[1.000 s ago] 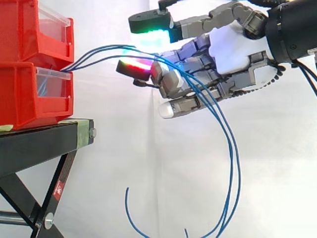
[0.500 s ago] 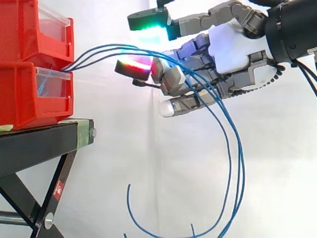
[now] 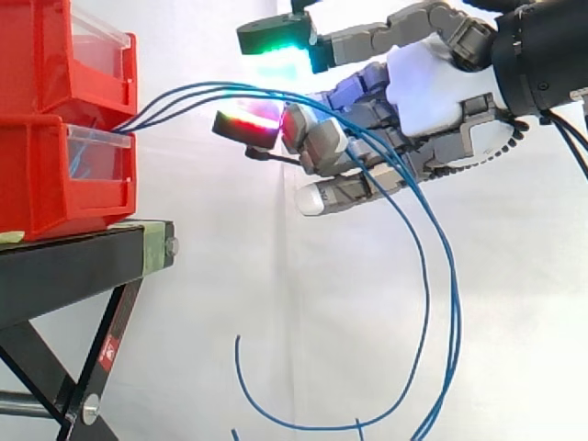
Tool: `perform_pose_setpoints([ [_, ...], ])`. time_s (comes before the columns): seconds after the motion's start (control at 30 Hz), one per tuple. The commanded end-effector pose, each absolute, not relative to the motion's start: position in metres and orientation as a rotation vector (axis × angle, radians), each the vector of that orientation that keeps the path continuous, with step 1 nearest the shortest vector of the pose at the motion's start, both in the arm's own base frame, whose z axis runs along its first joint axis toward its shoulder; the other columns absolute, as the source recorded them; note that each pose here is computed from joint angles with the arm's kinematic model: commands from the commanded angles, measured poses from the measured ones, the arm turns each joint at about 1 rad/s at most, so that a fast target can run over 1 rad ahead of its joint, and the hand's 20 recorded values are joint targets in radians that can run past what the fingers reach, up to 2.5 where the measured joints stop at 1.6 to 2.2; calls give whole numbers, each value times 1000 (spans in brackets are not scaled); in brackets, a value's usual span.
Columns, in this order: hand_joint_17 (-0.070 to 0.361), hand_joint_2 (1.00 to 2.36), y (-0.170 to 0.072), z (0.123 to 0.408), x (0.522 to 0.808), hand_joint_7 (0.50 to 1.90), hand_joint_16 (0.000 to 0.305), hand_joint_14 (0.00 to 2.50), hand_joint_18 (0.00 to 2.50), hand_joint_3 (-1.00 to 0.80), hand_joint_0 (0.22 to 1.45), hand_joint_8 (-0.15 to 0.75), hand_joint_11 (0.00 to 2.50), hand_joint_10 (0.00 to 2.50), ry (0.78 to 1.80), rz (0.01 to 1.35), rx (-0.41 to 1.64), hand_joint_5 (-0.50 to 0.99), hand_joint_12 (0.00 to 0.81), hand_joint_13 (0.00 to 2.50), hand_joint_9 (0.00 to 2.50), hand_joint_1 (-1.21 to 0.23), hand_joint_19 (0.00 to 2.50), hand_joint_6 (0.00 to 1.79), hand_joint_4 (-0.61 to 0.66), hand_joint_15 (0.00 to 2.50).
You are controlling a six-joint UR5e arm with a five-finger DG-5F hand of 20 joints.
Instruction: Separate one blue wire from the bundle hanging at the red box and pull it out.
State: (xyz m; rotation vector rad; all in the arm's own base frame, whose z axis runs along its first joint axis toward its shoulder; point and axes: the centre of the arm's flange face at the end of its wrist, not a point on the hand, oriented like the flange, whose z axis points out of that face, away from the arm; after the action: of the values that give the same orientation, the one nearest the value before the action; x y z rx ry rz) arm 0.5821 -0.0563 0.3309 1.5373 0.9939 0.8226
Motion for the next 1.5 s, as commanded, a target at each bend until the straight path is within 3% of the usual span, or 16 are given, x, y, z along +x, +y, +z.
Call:
perform_pose_setpoints([
  [0.0, 144, 1007, -57, 331, 582, 865, 64, 121, 744, -253, 540, 367, 1432, 4, 992, 823, 1537, -197, 472, 1096, 1068, -478, 507, 890, 199, 1461],
  [0.07, 125, 1011, -55, 331, 583, 907, 55, 0, 669, -320, 514, 314, 1468, 10, 995, 828, 1536, -205, 398, 1075, 1030, -464, 544, 881, 168, 1575],
  [0.3, 136, 1000, -55, 331, 583, 867, 60, 11, 707, -500, 460, 347, 1465, 7, 992, 831, 1534, -207, 440, 1101, 1043, -505, 522, 883, 198, 1547],
  [0.67, 134, 1000, -56, 331, 583, 846, 59, 5, 706, -500, 464, 336, 1499, 7, 989, 831, 1539, -223, 434, 1083, 959, -853, 468, 895, 210, 1549],
  [1.2, 122, 1000, -56, 331, 582, 876, 54, 11, 673, -500, 583, 299, 1495, 10, 985, 835, 1545, -231, 390, 1023, 905, -969, 452, 901, 191, 1554],
  [1.47, 120, 1008, -56, 331, 582, 877, 53, 13, 670, -407, 624, 292, 1499, 10, 986, 834, 1547, -232, 380, 1011, 895, -977, 445, 904, 184, 1546],
])
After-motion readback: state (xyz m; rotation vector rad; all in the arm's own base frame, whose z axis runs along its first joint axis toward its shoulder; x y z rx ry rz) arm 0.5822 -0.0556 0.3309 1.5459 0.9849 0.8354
